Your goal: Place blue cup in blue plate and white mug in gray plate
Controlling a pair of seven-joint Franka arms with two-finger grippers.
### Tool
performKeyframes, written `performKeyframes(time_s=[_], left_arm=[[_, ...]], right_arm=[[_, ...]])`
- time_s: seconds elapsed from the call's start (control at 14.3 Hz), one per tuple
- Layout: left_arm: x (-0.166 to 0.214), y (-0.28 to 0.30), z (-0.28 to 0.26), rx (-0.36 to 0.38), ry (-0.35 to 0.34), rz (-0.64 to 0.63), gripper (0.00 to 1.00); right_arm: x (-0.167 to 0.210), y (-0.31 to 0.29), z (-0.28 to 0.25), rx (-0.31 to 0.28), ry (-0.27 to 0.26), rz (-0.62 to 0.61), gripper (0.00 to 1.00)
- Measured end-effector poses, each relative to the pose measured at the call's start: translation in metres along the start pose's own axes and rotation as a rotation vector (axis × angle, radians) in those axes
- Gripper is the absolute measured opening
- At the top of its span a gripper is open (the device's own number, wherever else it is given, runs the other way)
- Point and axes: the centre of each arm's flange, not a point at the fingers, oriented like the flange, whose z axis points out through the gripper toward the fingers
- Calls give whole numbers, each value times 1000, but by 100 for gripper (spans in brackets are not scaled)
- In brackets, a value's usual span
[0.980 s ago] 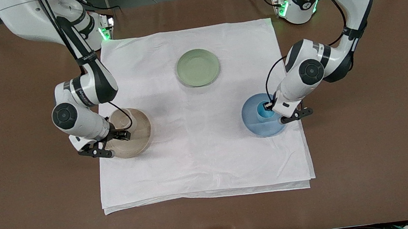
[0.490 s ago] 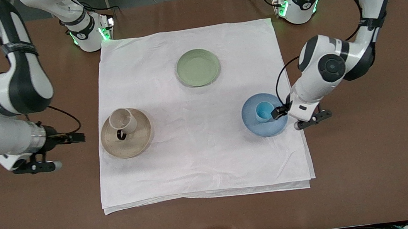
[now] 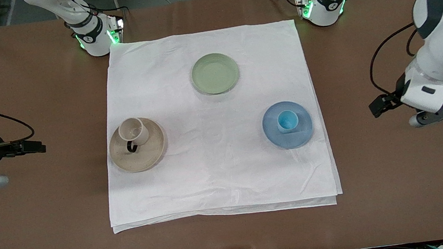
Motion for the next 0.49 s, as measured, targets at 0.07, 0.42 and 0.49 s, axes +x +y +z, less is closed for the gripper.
performKeyframes(time_s=[0.07,0.42,0.49], left_arm=[[-7,-5,-18,13,-5,27,100],[-51,-53,-87,26,-35,139,100],[-56,-63,-93,15,-48,140,100]], right_arm=[[0,0,-1,0,1,-1,100],[-19,-16,-24,0,7,-27,100],[-32,-16,-35,2,13,-29,100]])
